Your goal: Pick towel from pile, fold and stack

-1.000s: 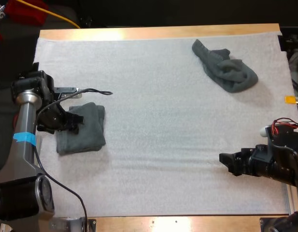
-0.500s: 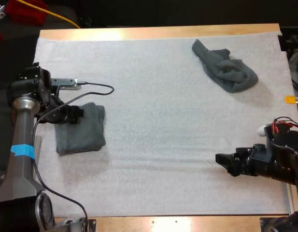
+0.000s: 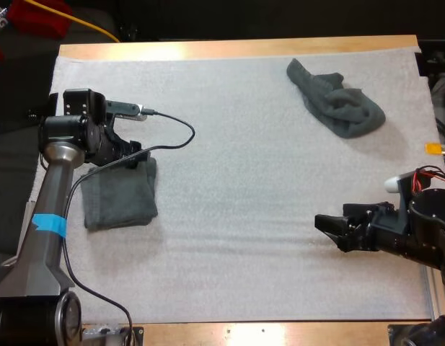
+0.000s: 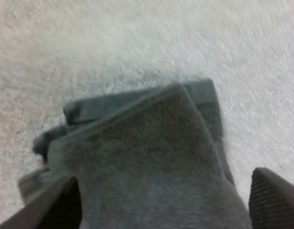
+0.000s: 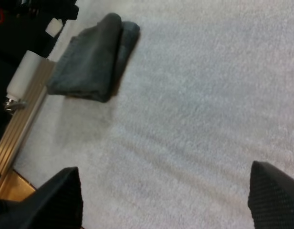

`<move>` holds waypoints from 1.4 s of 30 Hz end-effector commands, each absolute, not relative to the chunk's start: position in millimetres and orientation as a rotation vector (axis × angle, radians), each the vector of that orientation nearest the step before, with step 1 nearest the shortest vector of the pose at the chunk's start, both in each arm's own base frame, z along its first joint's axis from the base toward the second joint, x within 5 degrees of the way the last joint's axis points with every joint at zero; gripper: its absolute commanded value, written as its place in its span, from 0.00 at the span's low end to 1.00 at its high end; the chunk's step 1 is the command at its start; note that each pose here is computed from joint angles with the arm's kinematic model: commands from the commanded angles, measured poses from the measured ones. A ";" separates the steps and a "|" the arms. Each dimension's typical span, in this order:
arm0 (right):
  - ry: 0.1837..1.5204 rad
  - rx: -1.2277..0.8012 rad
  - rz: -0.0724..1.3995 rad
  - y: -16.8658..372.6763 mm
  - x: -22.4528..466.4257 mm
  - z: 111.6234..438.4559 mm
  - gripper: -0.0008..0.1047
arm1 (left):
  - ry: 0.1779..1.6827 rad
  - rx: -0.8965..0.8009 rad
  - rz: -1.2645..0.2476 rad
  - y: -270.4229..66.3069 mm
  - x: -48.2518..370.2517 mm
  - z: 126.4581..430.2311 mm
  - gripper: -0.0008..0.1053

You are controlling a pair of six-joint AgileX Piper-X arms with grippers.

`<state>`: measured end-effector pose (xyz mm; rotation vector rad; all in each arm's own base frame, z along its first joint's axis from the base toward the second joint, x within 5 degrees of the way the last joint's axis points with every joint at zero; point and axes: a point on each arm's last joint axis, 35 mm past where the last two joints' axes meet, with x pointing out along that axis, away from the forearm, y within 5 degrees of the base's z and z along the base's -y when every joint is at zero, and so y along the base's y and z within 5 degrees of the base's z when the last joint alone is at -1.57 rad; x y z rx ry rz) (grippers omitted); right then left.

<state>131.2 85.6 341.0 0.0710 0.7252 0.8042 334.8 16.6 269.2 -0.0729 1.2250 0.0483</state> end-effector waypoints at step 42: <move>0.684 0.091 0.831 86.8 131.4 347.3 0.67 | 1.433 -0.071 0.072 18.5 366.3 182.9 0.66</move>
